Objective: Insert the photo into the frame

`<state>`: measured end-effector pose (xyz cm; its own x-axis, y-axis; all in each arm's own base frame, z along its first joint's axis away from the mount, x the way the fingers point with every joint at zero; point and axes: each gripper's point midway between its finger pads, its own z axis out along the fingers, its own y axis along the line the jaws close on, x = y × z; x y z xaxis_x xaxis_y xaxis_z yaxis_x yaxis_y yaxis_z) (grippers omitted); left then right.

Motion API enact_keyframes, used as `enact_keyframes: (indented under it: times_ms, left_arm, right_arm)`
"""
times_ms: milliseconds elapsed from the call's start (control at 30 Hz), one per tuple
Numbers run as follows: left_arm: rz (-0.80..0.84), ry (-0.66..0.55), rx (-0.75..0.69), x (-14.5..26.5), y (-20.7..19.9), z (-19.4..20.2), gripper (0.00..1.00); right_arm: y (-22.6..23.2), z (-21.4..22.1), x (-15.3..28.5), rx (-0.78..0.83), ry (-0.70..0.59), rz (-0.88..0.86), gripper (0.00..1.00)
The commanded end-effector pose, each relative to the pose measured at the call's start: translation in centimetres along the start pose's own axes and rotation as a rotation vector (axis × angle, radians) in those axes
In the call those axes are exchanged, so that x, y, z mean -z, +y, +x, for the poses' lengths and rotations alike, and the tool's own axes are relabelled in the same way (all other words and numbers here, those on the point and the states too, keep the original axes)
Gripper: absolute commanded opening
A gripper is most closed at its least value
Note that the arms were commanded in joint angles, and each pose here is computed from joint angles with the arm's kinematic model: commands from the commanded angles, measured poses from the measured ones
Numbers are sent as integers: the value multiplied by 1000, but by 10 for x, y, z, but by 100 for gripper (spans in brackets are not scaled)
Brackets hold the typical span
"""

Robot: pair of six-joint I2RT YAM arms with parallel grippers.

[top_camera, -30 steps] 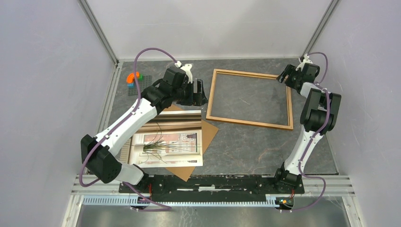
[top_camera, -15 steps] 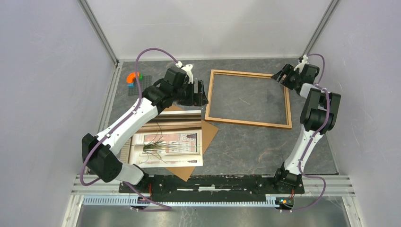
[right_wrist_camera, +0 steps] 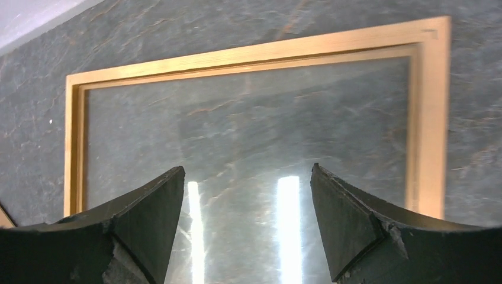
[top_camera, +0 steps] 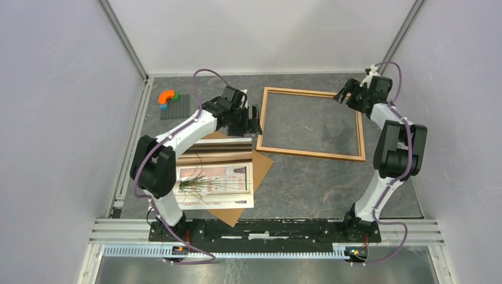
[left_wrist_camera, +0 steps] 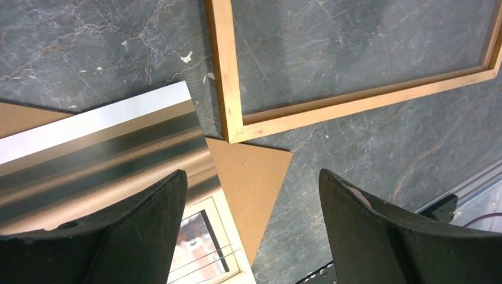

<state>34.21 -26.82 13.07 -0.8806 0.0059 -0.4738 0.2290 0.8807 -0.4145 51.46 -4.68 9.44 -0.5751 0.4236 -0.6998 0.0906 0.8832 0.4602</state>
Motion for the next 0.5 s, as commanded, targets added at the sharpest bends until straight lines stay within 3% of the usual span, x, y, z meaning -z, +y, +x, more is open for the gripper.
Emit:
enact_keyframes:
  times_ms: [0, 233, 467]
  left_arm:
    - [79, -76, 110, -4, -20, -36, 87]
    - [69, -203, 236, -50, -20, -84, 88]
    - [-56, -353, 259, -95, 1, -137, 82]
  right_arm:
    - [23, 6, 21, 99, 6, 82, 84]
    - [8, -10, 28, 178, 3, 142, 87]
    - [-35, -23, 21, 129, -12, 182, 87]
